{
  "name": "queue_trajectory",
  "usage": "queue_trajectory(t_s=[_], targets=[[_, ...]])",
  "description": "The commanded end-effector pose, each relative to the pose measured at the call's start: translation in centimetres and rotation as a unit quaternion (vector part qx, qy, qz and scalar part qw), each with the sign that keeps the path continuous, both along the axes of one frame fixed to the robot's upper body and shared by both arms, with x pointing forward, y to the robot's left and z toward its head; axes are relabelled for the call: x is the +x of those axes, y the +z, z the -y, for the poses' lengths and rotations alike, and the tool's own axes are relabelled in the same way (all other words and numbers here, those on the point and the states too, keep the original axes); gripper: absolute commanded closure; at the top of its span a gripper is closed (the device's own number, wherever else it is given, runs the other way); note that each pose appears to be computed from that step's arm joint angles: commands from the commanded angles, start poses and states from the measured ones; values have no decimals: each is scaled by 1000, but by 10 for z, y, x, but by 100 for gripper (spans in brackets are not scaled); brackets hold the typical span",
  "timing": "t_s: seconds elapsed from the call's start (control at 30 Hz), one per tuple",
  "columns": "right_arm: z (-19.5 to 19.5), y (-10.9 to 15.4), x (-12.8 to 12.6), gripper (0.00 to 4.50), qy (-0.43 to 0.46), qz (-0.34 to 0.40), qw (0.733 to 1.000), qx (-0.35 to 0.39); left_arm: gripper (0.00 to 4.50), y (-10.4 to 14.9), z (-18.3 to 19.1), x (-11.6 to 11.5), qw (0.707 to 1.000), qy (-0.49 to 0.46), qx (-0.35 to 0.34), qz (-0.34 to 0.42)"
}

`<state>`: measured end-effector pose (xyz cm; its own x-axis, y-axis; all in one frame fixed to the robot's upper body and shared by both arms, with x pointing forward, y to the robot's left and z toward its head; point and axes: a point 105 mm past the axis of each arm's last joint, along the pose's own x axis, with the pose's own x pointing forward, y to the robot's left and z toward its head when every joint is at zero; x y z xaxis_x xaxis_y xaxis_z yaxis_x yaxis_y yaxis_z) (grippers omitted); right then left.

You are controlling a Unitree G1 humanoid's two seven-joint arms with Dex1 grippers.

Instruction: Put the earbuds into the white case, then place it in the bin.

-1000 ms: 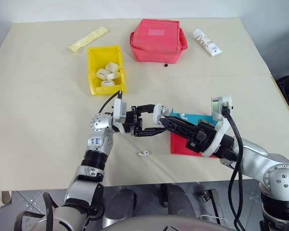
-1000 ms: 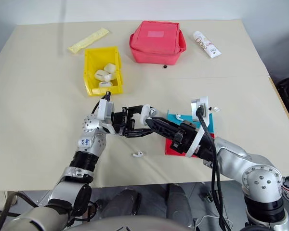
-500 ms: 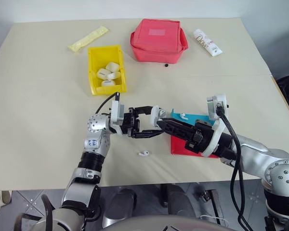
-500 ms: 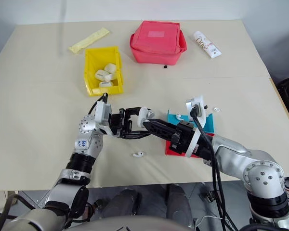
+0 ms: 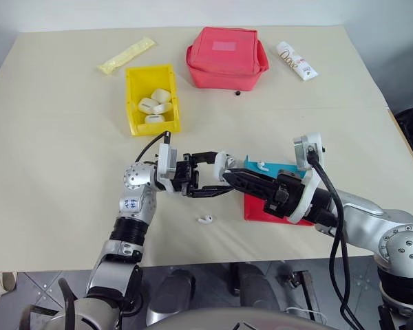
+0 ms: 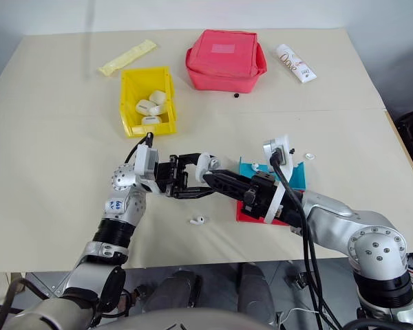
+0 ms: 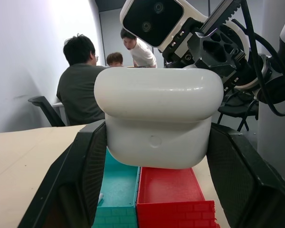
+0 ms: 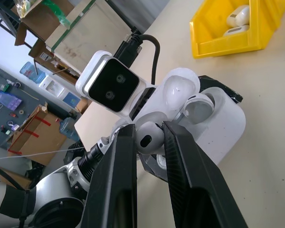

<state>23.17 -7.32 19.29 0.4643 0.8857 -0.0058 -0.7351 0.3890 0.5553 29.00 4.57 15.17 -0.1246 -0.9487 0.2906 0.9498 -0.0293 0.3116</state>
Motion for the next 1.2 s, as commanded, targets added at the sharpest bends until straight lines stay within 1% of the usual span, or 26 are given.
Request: queue_trajectory(t_s=[0.03,0.1,0.2,1.2], targets=[[18,-19,21,405,-68,-26,996,-45,172,24,4,-15,997,-36,-28,60],[18,-18,21,330,-69,-23,996,-47,172,24,4,-15,997,-35,-28,59],[17,-15,21,245,-66,-15,997,-44,172,23,4,-16,997,-34,-26,58],[8,2,3,245,-19,38,997,-61,172,12,6,-3,1000,-7,-5,13]])
